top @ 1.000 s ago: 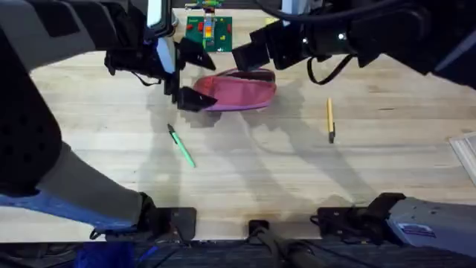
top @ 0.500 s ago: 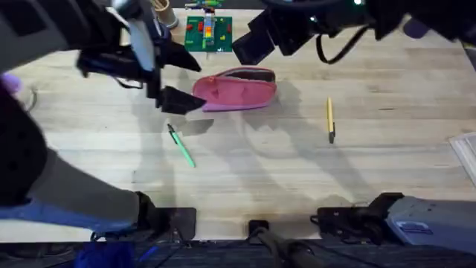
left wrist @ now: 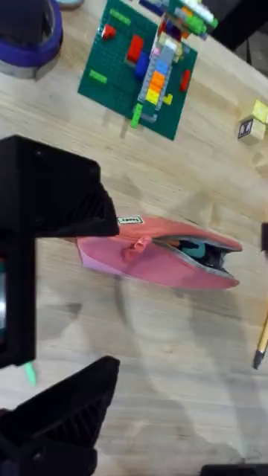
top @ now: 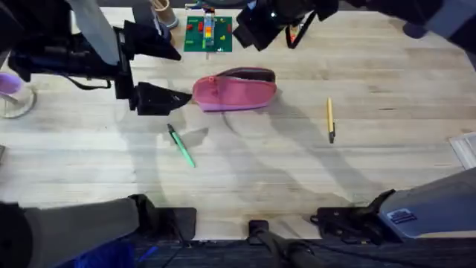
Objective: Unzip the bag, pick up the pens from the table one at a time and place them inside, then zip the bag closed.
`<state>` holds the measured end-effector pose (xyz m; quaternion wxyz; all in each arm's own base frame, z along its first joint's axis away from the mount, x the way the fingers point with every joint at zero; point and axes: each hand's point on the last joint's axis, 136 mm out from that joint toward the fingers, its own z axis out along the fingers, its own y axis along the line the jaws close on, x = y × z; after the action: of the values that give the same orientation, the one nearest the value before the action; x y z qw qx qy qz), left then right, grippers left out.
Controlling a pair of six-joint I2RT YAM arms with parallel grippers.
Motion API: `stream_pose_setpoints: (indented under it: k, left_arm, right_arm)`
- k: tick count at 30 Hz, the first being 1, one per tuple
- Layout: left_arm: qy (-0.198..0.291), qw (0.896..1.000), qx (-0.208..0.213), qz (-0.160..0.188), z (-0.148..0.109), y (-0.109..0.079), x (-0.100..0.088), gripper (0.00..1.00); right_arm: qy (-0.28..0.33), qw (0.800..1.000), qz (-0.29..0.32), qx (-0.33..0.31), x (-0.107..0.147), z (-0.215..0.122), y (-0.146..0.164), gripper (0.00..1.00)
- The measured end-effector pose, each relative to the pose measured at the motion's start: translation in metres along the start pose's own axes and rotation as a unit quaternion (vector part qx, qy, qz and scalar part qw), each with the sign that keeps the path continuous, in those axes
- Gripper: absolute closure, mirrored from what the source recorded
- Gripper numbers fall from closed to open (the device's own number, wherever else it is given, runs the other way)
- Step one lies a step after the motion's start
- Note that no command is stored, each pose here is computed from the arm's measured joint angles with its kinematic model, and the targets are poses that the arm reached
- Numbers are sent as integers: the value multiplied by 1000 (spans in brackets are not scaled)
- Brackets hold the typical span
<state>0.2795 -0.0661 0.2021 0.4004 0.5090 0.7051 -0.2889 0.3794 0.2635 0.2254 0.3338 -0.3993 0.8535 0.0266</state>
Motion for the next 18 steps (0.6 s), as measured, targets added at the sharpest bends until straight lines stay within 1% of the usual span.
stream_pose_setpoints:
  k: [2,4,7,10,13,18]
  left_arm:
    - [6,1000,-6,8,-3,-2,-2,7]
    - [10,1000,-10,15,-4,-3,-4,7]
    - [15,1000,-12,18,-5,-4,-3,7]
    - [17,1000,-12,18,-5,-4,-2,7]
    - [17,1000,-12,18,-5,-4,-2,9]
    - [17,1000,-12,18,-5,-4,-2,8]
  right_arm:
    - [15,999,-34,-14,8,2,5,971]
    - [32,995,-87,-38,18,1,14,971]
    - [41,982,-170,-77,27,0,26,971]
    - [41,968,-226,-98,31,7,33,971]
    - [50,958,-258,-116,37,22,37,971]
    - [75,945,-286,-138,53,50,42,971]
